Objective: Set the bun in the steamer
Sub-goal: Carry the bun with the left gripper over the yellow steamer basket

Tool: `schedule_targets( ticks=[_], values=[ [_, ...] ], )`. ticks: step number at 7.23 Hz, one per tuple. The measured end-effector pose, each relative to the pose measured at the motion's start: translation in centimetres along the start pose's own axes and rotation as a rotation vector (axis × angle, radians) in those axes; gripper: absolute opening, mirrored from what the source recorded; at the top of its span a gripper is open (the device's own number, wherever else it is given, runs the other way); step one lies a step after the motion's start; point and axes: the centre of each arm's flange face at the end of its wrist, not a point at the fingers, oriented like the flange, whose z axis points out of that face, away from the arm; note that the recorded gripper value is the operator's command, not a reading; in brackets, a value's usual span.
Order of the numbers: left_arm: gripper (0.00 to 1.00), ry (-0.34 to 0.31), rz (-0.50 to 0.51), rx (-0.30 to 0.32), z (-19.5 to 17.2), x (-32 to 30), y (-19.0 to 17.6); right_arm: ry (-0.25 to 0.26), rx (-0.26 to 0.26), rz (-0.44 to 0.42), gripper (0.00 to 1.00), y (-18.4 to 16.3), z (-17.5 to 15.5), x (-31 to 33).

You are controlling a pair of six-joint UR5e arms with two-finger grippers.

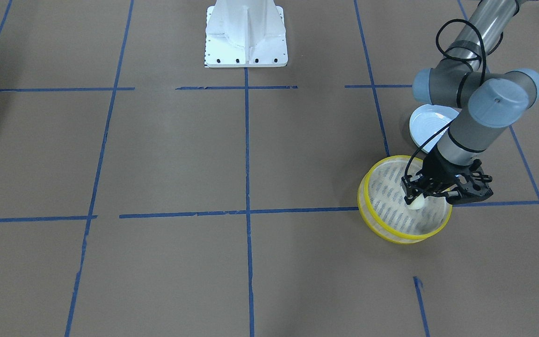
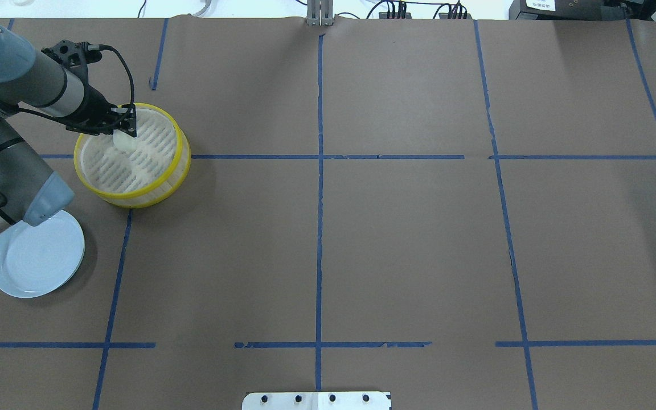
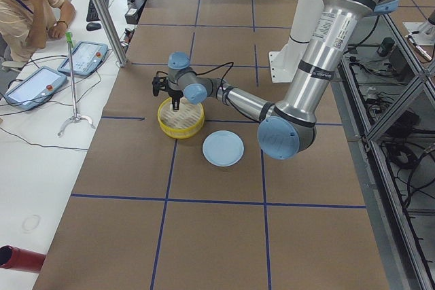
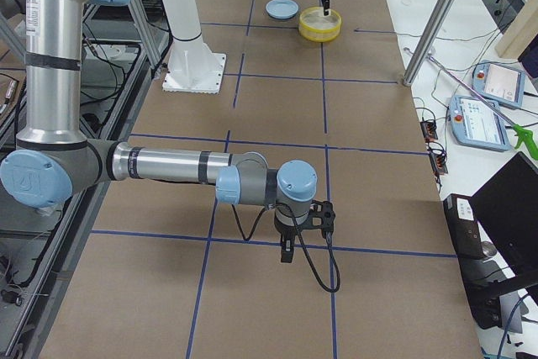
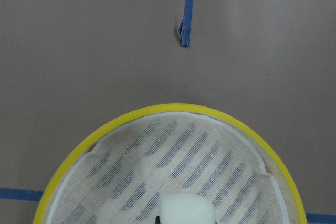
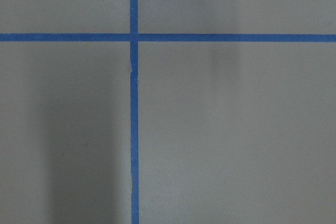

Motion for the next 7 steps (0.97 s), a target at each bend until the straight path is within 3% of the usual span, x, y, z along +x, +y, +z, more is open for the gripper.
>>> schedule_targets(
  ticks=[7],
  values=[
    [0.36,-0.057,-0.027,-0.036,2.3,-0.4,1.7,0.0,-0.001,0.0,1.0,0.0,0.0,0.0]
  ],
)
